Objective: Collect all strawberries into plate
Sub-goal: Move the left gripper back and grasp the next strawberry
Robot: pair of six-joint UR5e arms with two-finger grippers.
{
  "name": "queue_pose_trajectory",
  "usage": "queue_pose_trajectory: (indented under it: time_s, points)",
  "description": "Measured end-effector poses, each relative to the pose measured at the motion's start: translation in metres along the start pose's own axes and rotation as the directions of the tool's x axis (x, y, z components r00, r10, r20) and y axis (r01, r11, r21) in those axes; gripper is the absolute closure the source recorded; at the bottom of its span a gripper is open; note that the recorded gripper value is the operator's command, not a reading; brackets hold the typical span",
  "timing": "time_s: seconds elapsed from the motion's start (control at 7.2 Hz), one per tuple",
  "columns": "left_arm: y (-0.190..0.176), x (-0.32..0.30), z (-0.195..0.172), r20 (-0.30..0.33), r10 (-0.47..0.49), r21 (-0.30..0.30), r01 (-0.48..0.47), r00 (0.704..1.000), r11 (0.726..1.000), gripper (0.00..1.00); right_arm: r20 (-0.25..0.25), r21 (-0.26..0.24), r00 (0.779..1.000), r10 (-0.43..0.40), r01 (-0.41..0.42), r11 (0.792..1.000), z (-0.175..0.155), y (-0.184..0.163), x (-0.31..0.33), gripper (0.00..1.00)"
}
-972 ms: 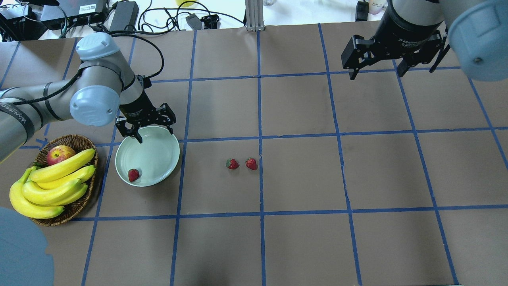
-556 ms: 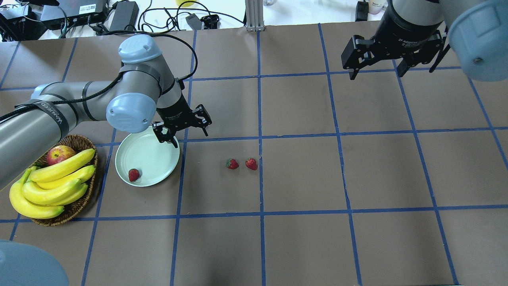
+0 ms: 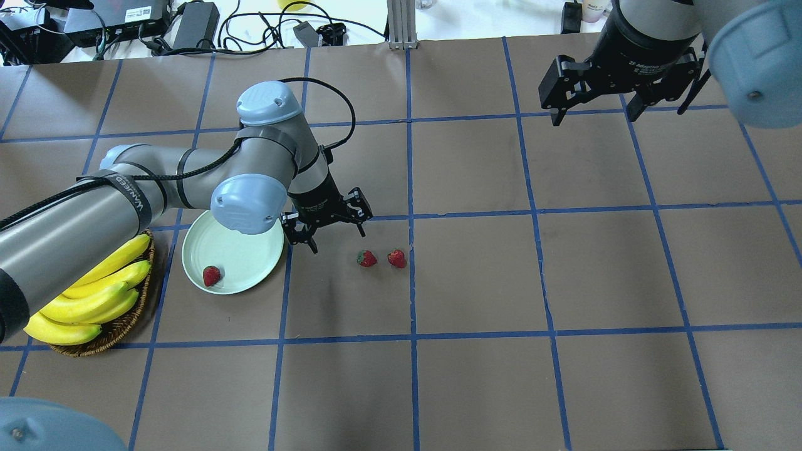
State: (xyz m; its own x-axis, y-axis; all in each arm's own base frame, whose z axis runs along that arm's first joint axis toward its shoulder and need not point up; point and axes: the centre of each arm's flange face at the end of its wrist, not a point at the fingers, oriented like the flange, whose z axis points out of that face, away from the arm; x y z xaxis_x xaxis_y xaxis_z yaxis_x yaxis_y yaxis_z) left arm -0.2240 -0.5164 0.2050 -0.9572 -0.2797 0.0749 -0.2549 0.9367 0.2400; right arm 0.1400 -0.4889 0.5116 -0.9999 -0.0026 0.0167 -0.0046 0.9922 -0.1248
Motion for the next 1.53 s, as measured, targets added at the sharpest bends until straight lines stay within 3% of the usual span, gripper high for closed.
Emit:
queue_pose_trajectory:
  time_s: [0.56,1.11,1.25,1.53]
  points:
    - [0.01,0.008,0.031,-0.001,0.054,0.006,-0.054,0.999,0.999,0.02,0.001,0.0,1.0,0.0,0.0,1.0,0.0,0.0,0.0,0.0]
    - [0.014,0.008,0.039,0.005,0.055,-0.007,-0.054,0.999,0.998,0.88,0.001,-0.001,1.0,0.002,-0.002,1.0,0.001,0.0,0.0,0.0]
    - [0.013,0.008,0.038,0.003,0.055,-0.004,-0.055,0.999,0.998,1.0,0.001,-0.002,1.0,0.003,-0.003,1.0,0.001,0.0,0.0,0.0]
    - [0.012,0.01,0.032,-0.001,0.059,0.008,-0.059,0.998,0.998,1.0,0.001,-0.002,1.0,0.004,-0.004,1.0,0.001,0.0,0.001,0.0]
